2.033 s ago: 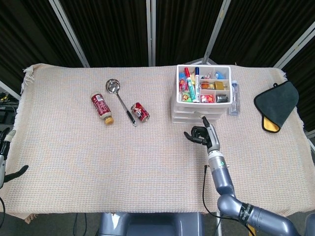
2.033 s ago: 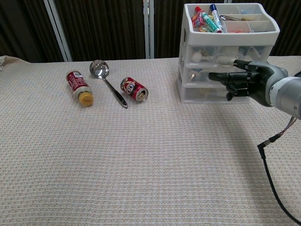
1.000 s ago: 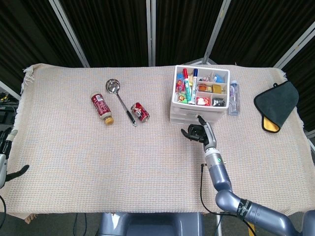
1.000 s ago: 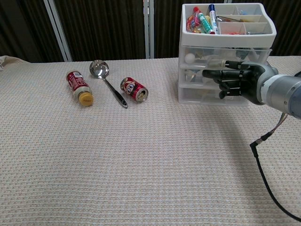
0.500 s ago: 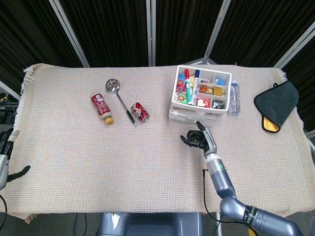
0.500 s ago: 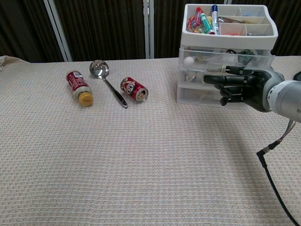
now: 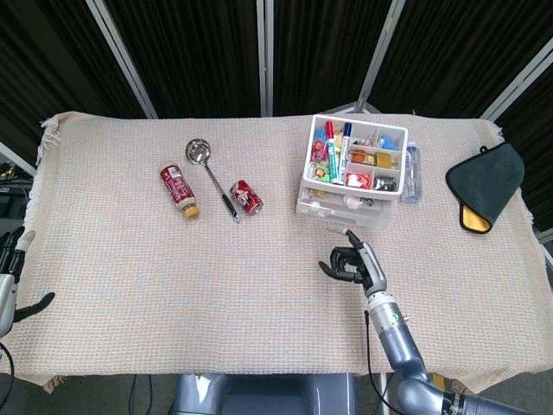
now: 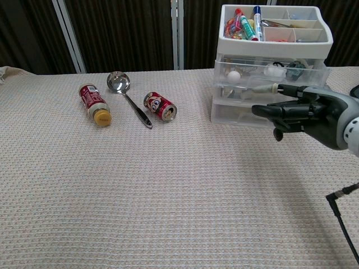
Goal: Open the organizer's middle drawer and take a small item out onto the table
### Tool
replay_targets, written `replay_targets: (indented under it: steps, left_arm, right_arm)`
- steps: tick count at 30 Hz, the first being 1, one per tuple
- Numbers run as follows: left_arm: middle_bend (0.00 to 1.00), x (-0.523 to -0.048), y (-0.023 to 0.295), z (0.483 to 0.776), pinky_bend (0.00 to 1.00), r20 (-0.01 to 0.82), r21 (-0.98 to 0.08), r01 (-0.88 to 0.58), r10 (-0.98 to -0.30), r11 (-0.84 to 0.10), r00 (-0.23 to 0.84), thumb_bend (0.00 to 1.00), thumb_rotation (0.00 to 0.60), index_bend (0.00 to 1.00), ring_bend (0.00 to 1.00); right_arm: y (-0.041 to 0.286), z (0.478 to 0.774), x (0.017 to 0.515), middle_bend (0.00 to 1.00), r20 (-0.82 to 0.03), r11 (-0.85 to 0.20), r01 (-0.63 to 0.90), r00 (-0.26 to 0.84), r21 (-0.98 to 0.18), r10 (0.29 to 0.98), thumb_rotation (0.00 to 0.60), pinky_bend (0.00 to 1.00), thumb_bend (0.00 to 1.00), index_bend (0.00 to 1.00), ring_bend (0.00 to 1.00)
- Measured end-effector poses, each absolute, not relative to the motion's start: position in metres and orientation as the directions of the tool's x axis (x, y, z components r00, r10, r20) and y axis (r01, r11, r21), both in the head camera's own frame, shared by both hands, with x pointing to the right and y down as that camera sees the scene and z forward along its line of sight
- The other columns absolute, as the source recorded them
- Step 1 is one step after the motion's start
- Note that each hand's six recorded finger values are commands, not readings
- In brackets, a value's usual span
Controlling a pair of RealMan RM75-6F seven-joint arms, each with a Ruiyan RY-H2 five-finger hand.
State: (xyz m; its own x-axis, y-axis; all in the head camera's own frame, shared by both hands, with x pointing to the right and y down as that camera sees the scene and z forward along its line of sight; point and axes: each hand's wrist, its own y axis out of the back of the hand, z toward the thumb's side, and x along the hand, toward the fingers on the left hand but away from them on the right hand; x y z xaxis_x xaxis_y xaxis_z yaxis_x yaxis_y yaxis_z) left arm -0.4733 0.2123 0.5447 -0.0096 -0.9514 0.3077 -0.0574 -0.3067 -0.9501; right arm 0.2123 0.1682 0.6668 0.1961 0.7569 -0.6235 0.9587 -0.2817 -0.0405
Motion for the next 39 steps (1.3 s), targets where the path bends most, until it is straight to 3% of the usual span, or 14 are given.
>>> replay_targets:
  steps: [6,12,19,25,31,39]
  left_arm:
    - [0.0,-0.473,0.212,0.543,0.0,0.3,-0.952,-0.06,-0.954,-0.299,-0.007,0.02,0.6,0.0,0.0]
    - [0.0,-0.474,0.212,0.543,0.0,0.299,-0.953,-0.06,-0.954,-0.298,-0.01,0.02,0.6,0.0,0.0]
    - [0.0,-0.473,0.212,0.542,0.0,0.298,-0.953,-0.054,-0.955,-0.297,-0.007,0.02,0.6,0.0,0.0]
    - [0.0,-0.473,0.212,0.543,0.0,0.301,-0.953,-0.05,-0.954,-0.3,-0.008,0.02,0.6,0.0,0.0]
    - [0.0,-0.474,0.212,0.543,0.0,0.298,-0.953,-0.049,-0.954,-0.297,-0.014,0.02,0.6,0.0,0.0]
    - [0.0,-0.475,0.211,0.543,0.0,0.299,-0.953,-0.049,-0.954,-0.298,-0.016,0.02,0.6,0.0,0.0]
  right_arm:
    - [0.178,0.652,0.216,0.67,-0.558,-0.328,0.936,0.206,-0.128,0.804,0.6,0.65,0.18,0.21,0.76]
    - [0.179,0.633,0.219,0.66,-0.476,-0.411,0.852,0.228,-0.325,0.85,0.6,0.65,0.18,0.21,0.75]
    - [0.167,0.614,0.227,0.67,-0.413,-0.437,0.668,0.207,-0.602,0.887,0.6,0.65,0.18,0.2,0.75]
    - [0.148,0.604,0.233,0.67,-0.392,-0.41,0.502,0.148,-0.761,0.908,0.6,0.65,0.18,0.2,0.75]
    - [0.131,0.604,0.24,0.67,-0.415,-0.408,0.384,0.071,-0.828,0.907,0.6,0.65,0.18,0.2,0.75]
    - [0.12,0.611,0.244,0.67,-0.481,-0.449,0.346,-0.008,-0.824,0.877,0.6,0.65,0.18,0.2,0.75]
